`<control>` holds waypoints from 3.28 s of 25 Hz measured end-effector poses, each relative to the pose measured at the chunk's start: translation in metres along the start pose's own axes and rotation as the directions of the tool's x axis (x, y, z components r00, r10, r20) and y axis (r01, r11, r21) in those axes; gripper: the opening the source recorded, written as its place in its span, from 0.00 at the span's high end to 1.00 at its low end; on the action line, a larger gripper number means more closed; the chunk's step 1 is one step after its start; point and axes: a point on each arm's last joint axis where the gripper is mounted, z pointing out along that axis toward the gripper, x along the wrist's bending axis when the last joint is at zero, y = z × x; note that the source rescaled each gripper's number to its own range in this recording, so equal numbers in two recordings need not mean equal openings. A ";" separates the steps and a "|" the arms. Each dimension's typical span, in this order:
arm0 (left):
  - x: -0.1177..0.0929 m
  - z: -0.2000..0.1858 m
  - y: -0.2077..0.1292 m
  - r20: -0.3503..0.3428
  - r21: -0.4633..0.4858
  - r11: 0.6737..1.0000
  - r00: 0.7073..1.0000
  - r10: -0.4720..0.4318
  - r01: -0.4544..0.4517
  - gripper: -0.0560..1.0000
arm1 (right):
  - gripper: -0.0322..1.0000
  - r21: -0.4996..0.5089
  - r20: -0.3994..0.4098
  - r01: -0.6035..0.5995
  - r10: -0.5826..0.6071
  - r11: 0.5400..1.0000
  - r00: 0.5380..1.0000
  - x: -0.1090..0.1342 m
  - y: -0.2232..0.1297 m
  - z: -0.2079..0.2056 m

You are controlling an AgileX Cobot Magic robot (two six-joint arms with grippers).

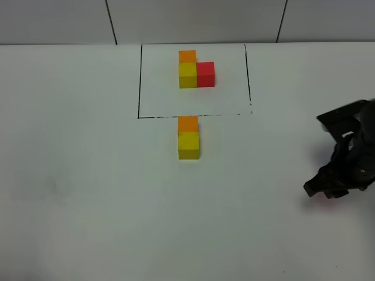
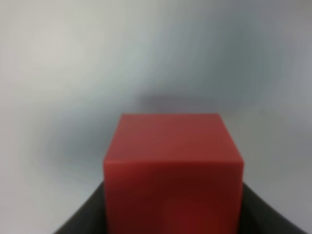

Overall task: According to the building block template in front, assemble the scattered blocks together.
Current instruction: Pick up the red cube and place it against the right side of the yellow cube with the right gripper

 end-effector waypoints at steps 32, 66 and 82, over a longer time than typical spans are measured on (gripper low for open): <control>0.000 0.000 0.000 0.000 0.000 1.000 1.000 0.000 0.000 0.27 | 0.96 -0.018 -0.094 0.887 -0.884 0.462 0.459 0.109 0.182 0.024; 0.000 0.000 0.000 0.000 0.000 1.000 1.000 0.000 0.000 0.27 | 0.96 -0.099 -0.120 0.857 -0.861 0.506 0.494 0.122 0.190 0.036; 0.000 0.000 0.000 0.000 0.000 1.000 1.000 0.000 0.000 0.27 | 0.96 -0.106 -0.132 0.878 -0.882 0.466 0.452 0.124 0.190 0.042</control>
